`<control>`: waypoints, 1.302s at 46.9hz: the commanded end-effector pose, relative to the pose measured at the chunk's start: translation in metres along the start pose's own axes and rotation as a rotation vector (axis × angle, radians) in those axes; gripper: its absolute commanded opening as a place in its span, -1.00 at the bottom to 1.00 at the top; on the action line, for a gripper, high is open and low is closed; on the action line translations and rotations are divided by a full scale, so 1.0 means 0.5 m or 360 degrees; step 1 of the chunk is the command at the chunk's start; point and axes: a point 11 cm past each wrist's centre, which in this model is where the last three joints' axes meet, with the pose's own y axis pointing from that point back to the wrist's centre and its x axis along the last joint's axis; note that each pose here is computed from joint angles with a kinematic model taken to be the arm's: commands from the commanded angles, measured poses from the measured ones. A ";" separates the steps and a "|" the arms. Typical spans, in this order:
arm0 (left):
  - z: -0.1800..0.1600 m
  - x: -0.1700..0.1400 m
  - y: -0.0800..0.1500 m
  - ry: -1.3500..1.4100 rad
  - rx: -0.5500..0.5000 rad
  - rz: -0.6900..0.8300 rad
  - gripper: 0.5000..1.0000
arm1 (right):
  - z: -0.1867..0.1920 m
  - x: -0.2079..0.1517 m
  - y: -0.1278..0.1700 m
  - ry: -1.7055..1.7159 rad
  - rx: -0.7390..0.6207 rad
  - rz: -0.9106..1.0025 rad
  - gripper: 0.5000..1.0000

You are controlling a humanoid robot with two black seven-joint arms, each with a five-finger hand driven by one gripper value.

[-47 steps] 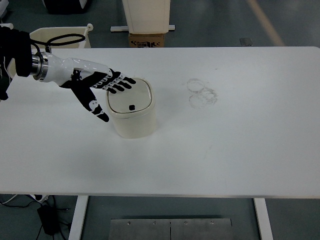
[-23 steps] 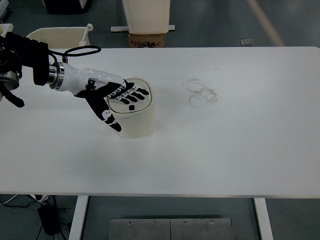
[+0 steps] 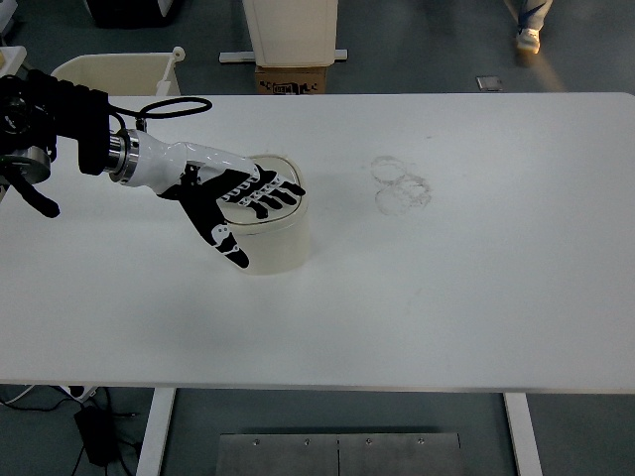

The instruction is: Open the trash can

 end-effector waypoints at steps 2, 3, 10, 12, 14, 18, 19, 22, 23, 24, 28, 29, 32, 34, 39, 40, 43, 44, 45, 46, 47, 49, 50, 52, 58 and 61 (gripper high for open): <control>-0.004 -0.002 -0.002 0.0006 0.0003 -0.0005 1.00 | 0.000 0.000 0.000 0.0000 0.0000 0.0001 0.97; -0.005 -0.003 -0.002 0.0006 0.0005 -0.0006 1.00 | 0.000 0.000 0.000 0.0000 0.0000 0.0001 0.97; -0.011 -0.006 -0.005 0.0014 0.0010 -0.0011 1.00 | 0.000 0.000 0.000 0.0000 0.0000 0.0001 0.97; -0.014 -0.008 -0.006 0.0020 0.0012 -0.0015 1.00 | 0.000 0.000 0.000 0.0000 0.0000 0.0001 0.97; -0.016 -0.009 -0.007 0.0024 0.0013 -0.0017 1.00 | 0.000 0.000 0.000 0.0000 0.0000 0.0001 0.97; -0.014 -0.009 -0.006 0.0021 0.0010 -0.0017 1.00 | 0.000 0.000 0.000 0.0000 0.0000 0.0001 0.97; -0.012 -0.006 -0.004 0.0018 0.0009 -0.0009 1.00 | 0.000 0.000 0.000 0.0000 0.0000 0.0001 0.97; 0.000 0.004 0.003 0.0005 -0.0007 0.0013 1.00 | 0.002 0.000 0.000 -0.0001 -0.0002 0.0001 0.97; 0.009 0.010 0.008 -0.0006 -0.0019 0.0028 1.00 | 0.000 0.000 0.000 0.0000 0.0000 0.0001 0.97; 0.020 0.016 0.012 -0.0018 -0.0036 0.0041 1.00 | 0.000 0.000 0.000 0.0000 0.0000 0.0001 0.97; 0.050 0.037 0.031 -0.0020 -0.0103 0.0093 1.00 | 0.000 0.000 0.000 0.0000 0.0000 0.0001 0.97; 0.058 0.041 0.035 -0.0024 -0.0121 0.0103 1.00 | 0.000 0.000 0.000 0.0002 0.0000 0.0000 0.97; 0.083 0.055 0.053 -0.0024 -0.0195 0.0145 1.00 | 0.000 0.000 0.000 0.0000 0.0000 0.0001 0.97; 0.106 0.065 0.068 -0.0011 -0.0272 0.0174 1.00 | 0.000 0.000 0.000 0.0000 0.0000 0.0001 0.97; 0.160 0.093 0.112 0.0056 -0.0476 0.0242 1.00 | 0.000 0.000 0.000 0.0000 0.0000 0.0001 0.97; 0.168 0.098 0.121 0.0071 -0.0511 0.0256 1.00 | 0.000 0.000 0.000 0.0000 0.0000 0.0001 0.97; 0.176 0.126 0.161 0.0129 -0.0592 0.0336 1.00 | 0.000 0.000 0.000 0.0000 0.0000 0.0001 0.97; 0.177 0.135 0.172 0.0146 -0.0613 0.0361 1.00 | 0.000 0.000 0.000 0.0000 0.0000 0.0001 0.97; 0.177 0.145 0.183 0.0164 -0.0635 0.0387 1.00 | 0.000 0.000 0.000 0.0000 0.0000 0.0001 0.97; 0.177 0.152 0.191 0.0182 -0.0653 0.0407 1.00 | 0.000 0.000 0.000 0.0000 0.0000 0.0001 0.97; 0.179 0.160 0.199 0.0199 -0.0676 0.0426 1.00 | 0.000 0.000 0.000 0.0000 0.0000 0.0001 0.97; 0.176 0.176 0.217 0.0239 -0.0712 0.0470 1.00 | 0.000 0.000 0.000 0.0000 0.0000 0.0001 0.97; 0.174 0.184 0.225 0.0263 -0.0732 0.0490 1.00 | 0.000 0.000 0.000 0.0000 0.0000 0.0001 0.97; 0.166 0.201 0.243 0.0316 -0.0766 0.0537 1.00 | 0.000 0.000 0.000 0.0000 0.0000 0.0001 0.97; 0.129 0.240 0.278 0.0523 -0.0901 0.0627 1.00 | 0.000 0.000 0.000 0.0000 0.0000 0.0001 0.97; 0.110 0.254 0.292 0.0632 -0.1004 0.0660 1.00 | 0.000 0.000 0.000 0.0000 0.0000 0.0001 0.97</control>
